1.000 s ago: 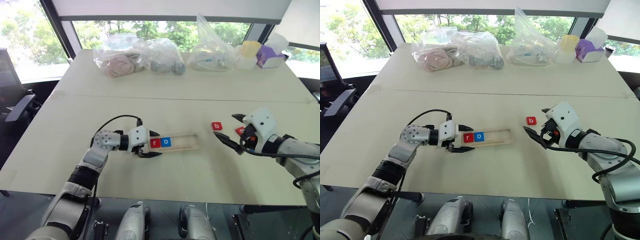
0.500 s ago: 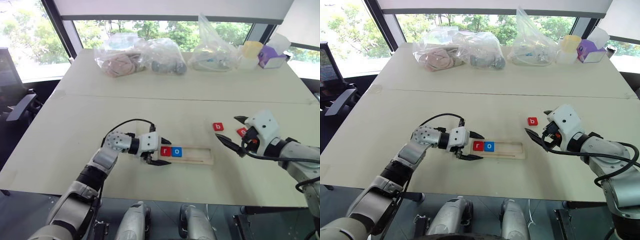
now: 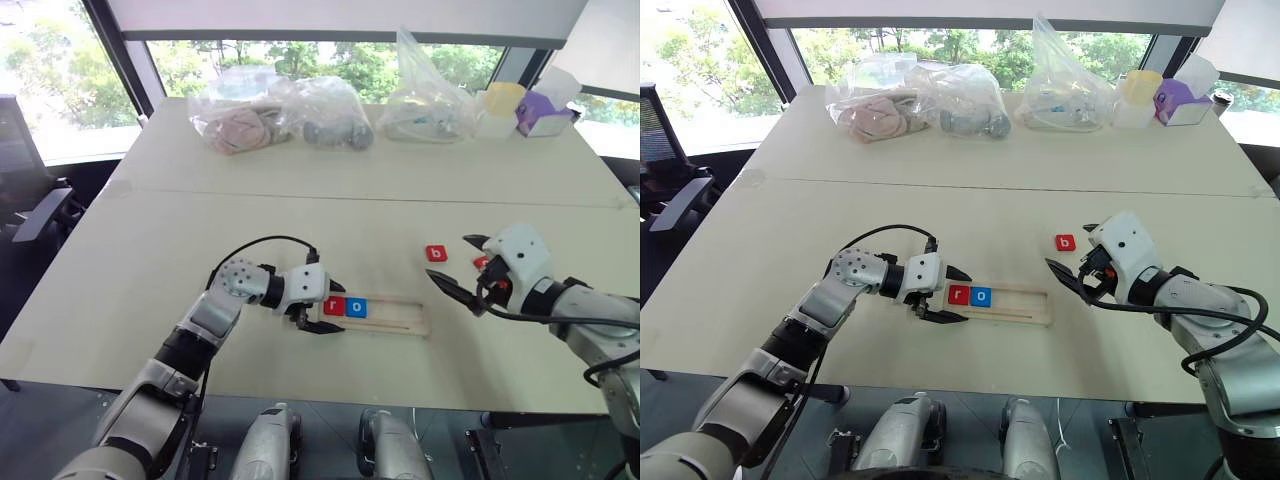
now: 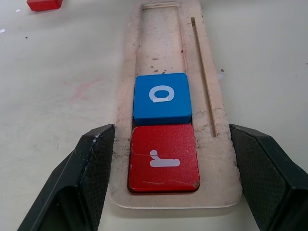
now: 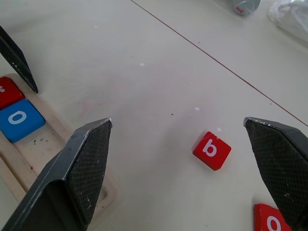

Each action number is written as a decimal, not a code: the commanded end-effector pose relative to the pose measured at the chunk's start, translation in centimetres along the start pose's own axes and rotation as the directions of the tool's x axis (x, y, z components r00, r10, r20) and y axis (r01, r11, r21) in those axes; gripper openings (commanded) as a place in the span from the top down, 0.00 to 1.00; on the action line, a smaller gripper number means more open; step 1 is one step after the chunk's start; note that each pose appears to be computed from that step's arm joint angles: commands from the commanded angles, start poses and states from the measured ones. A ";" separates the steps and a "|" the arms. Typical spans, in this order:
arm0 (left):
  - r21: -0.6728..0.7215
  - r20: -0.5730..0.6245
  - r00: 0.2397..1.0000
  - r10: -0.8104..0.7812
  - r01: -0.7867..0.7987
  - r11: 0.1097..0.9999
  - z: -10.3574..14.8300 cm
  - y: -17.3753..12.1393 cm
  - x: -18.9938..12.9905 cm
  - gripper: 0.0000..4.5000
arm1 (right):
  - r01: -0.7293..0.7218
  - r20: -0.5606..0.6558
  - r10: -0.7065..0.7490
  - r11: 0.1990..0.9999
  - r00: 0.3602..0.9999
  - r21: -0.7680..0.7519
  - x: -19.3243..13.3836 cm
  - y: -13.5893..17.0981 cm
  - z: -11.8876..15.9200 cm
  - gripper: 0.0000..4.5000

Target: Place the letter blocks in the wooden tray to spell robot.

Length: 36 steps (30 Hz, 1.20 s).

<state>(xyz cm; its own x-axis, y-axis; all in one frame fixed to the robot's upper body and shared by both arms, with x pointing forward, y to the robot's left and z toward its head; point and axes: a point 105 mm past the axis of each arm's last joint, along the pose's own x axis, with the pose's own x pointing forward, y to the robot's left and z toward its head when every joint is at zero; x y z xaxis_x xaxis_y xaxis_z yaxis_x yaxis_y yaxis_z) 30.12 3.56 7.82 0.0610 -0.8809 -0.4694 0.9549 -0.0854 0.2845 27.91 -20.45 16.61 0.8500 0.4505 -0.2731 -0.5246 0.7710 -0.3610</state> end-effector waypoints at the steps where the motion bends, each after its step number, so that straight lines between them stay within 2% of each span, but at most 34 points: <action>1: -0.055 -0.091 0.991 -0.098 0.094 0.994 -2.1 -2.5 1.4 0.30 | 0.007 0.046 -0.005 0.999 0.999 -0.036 -0.1 0.2 1.1 0.00; 8: -0.092 -0.098 0.990 -0.104 0.095 0.991 -2.4 -3.0 1.4 0.30 | 0.003 0.049 -0.001 0.999 0.999 -0.035 0.1 0.3 1.1 0.00; 10: -0.095 -0.100 0.990 -0.103 0.093 0.991 -2.4 -3.0 1.4 0.06 | 0.001 0.052 0.001 0.999 0.999 -0.034 0.1 0.4 1.1 0.00; 11: -0.097 -0.102 0.990 -0.101 0.092 0.991 -2.5 -3.0 1.4 0.01 | 0.000 0.053 0.002 0.999 0.999 -0.033 0.2 0.4 1.1 0.00; 21: -0.131 -0.089 0.993 -0.079 0.067 0.989 -2.4 -2.9 1.2 0.01 | -0.005 0.055 0.007 1.000 0.998 -0.031 0.3 0.5 1.2 0.00; 36: -0.094 0.140 0.983 0.115 -0.103 0.990 1.6 -0.3 0.3 0.01 | -0.026 0.063 0.027 0.999 0.998 -0.023 0.7 1.0 1.3 0.00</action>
<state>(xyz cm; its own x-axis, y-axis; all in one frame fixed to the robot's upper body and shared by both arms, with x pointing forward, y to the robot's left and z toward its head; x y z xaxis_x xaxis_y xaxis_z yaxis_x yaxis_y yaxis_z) 29.45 3.02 7.54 0.1246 -0.9175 -0.3777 0.9746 0.0417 0.2201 28.05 -19.35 16.20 0.8342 0.4817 -0.2684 -0.5503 0.7590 -0.3480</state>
